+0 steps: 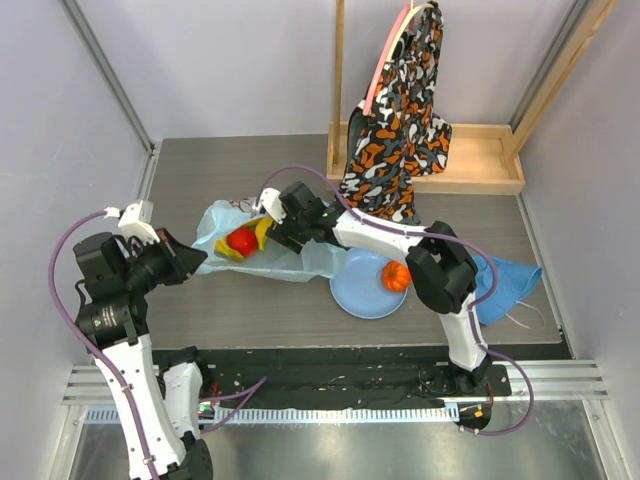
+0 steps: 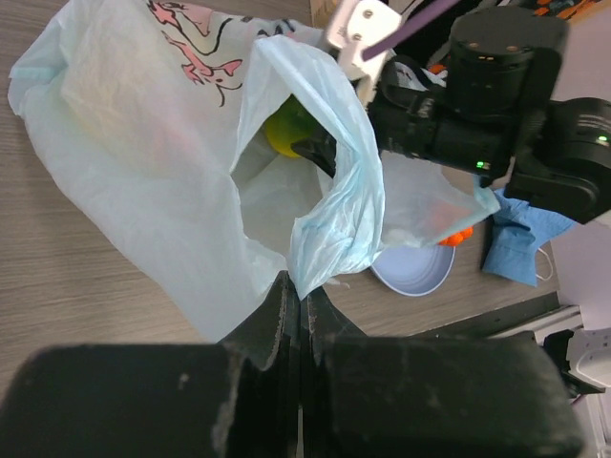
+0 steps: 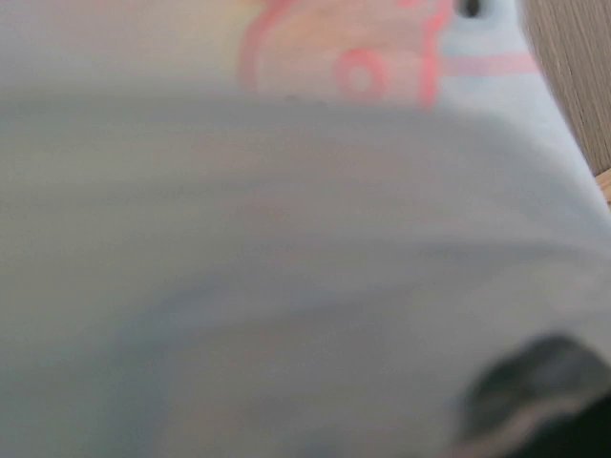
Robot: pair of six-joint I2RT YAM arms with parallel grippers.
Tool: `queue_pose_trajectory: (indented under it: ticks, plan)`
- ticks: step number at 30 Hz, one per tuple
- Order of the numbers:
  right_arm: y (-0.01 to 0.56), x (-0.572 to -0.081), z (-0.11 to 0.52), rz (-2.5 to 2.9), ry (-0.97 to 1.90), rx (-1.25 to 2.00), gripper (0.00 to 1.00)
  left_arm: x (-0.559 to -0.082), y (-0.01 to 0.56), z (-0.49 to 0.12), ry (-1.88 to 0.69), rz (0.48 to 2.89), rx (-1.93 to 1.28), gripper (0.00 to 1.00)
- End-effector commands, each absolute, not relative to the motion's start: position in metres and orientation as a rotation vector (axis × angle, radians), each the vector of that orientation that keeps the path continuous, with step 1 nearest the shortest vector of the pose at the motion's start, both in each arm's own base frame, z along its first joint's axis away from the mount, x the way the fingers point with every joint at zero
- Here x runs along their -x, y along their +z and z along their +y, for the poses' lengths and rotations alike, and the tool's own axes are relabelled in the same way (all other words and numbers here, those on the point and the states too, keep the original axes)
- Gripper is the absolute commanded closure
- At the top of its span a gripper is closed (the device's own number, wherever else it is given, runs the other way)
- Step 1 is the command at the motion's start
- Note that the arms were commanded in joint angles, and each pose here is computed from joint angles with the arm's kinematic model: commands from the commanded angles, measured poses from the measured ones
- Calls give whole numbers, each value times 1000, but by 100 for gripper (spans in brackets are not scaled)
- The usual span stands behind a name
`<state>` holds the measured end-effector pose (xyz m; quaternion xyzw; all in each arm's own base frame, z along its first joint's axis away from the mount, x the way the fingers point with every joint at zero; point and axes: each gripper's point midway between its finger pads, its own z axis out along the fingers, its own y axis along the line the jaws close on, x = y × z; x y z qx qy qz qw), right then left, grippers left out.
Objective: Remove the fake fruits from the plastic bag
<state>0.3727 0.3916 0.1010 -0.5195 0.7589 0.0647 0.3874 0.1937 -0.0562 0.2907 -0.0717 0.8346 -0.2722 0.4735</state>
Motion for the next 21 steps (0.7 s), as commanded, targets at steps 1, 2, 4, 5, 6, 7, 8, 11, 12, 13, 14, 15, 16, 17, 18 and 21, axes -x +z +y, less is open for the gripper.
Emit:
queue_pose_trajectory:
  ticks: [1,2,4,5,6,7,8,11,12,13,14,15,16,17,18,21]
  plan:
    - [102,-403,398,1883,44,1249,20,-191,291,-60,-694,2033,163,100]
    - [97,-404,397,1883,37,1263,19,-191,291,-60,-692,2032,163,100]
    - [88,-405,397,1881,20,1300,19,-191,289,-60,-688,2034,163,100]
    - [83,-404,396,1883,12,1315,18,-191,288,-60,-691,2039,168,100]
    - [80,-404,396,1881,6,1327,18,-191,288,-59,-689,2037,170,100]
    - [78,-405,395,1881,-7,1332,22,-191,288,-59,-687,2035,171,100]
    - [73,-403,392,1884,-15,1348,25,-191,288,-58,-686,2036,175,100]
    - [91,-401,391,1854,1,1346,45,-191,288,-59,-688,2035,174,100]
    - [101,-398,393,1843,26,1339,48,-191,288,-58,-687,2034,176,100]
    - [112,-395,395,1836,60,1326,49,-191,288,-59,-687,2034,176,100]
    - [121,-383,403,1837,158,1334,50,-190,288,-59,-688,2032,172,100]
    - [149,-375,406,1803,228,1312,50,-190,288,-59,-691,2034,172,100]
    - [153,-361,407,1812,311,1325,50,-190,288,-59,-692,2034,174,100]
    - [162,-342,416,1784,450,1358,50,-191,287,-59,-695,2036,175,100]
    - [180,-331,416,1750,515,1357,50,-190,286,-59,-693,2037,176,100]
    - [179,-298,417,1777,689,1376,50,-190,284,-59,-692,2044,175,100]
